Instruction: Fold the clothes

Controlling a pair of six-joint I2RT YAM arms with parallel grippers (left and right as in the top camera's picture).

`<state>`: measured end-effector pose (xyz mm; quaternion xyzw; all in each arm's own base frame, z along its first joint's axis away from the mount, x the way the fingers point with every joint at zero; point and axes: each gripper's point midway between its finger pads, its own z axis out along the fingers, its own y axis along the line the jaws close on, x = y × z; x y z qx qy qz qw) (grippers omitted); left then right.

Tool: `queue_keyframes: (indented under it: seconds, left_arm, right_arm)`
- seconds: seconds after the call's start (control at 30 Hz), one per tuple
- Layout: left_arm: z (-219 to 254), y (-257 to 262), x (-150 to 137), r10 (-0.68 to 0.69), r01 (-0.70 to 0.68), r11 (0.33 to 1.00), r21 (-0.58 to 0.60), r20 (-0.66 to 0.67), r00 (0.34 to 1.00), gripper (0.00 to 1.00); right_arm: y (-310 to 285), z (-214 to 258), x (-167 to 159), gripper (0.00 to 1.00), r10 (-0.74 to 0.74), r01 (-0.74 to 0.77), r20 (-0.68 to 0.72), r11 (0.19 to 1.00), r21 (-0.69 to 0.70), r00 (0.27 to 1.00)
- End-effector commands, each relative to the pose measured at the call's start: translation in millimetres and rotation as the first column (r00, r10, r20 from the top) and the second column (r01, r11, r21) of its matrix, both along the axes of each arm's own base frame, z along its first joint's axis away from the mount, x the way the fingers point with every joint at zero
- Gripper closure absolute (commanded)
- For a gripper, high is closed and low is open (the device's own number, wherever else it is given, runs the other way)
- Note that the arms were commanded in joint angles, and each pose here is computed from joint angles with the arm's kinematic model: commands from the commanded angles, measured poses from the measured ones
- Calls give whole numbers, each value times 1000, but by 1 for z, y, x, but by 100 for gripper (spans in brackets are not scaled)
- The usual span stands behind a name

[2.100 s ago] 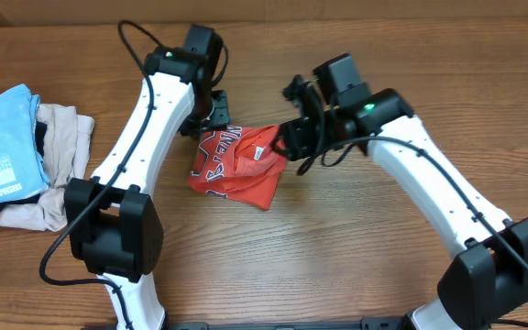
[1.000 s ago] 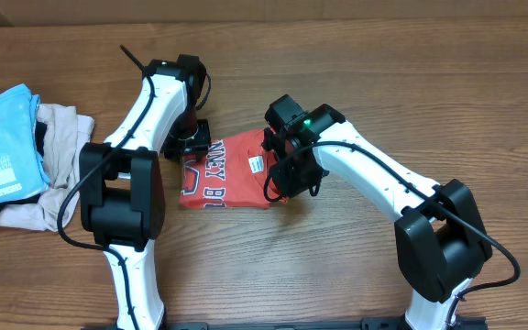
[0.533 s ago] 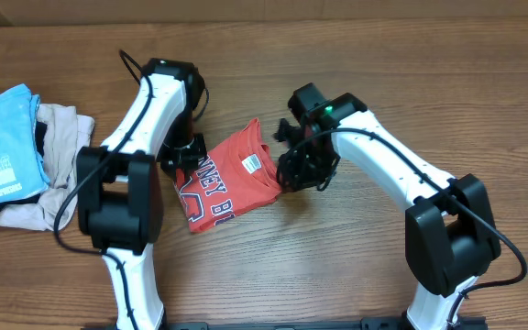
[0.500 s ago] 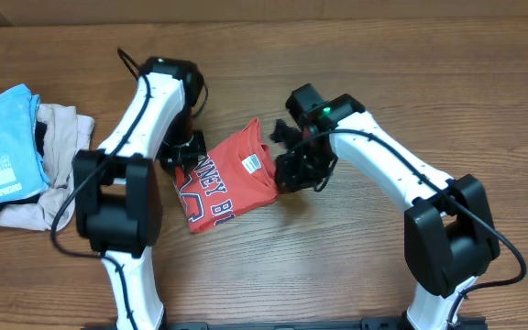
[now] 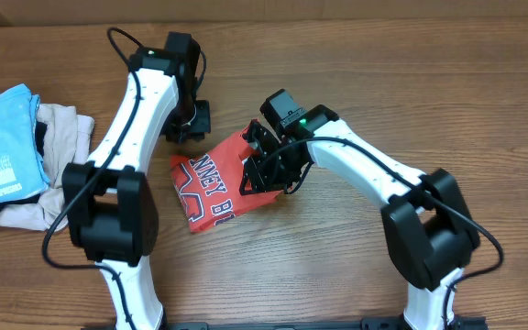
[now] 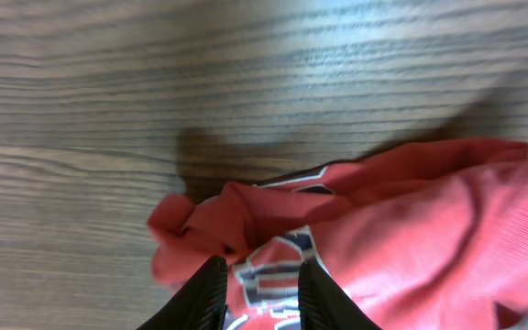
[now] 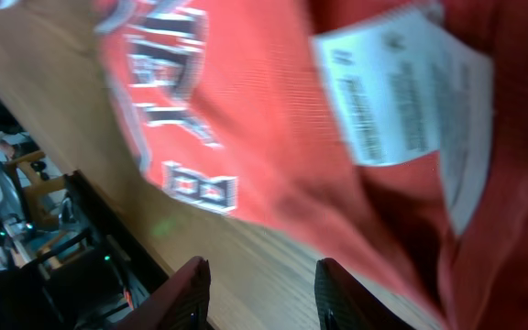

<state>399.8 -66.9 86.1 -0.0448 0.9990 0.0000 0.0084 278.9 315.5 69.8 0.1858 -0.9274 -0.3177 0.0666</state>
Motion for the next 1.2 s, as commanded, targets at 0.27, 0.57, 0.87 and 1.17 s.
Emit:
queue_keyframes:
  seconds: [0.27, 0.57, 0.87, 1.17]
  left_arm:
    - [-98, 20, -38, -24, 56, 995, 84, -345, 938, 79]
    - [-85, 5, -72, 120, -127, 992, 20, -490, 864, 96]
    - [-74, 5, -58, 128, -148, 989, -15, -425, 896, 96]
    - [32, 19, 1, 59, -60, 971, -231, -12, 998, 64]
  right_arm:
    - [-39, -48, 19, 56, -97, 108, 53, 954, -279, 994]
    - [-77, -59, 59, 56, -164, 210, 158, 916, -341, 974]
    - [-140, -58, 113, 52, -160, 278, 310, 880, -386, 937]
    - [-88, 61, 77, 48, -226, 224, 1, 965, 135, 974]
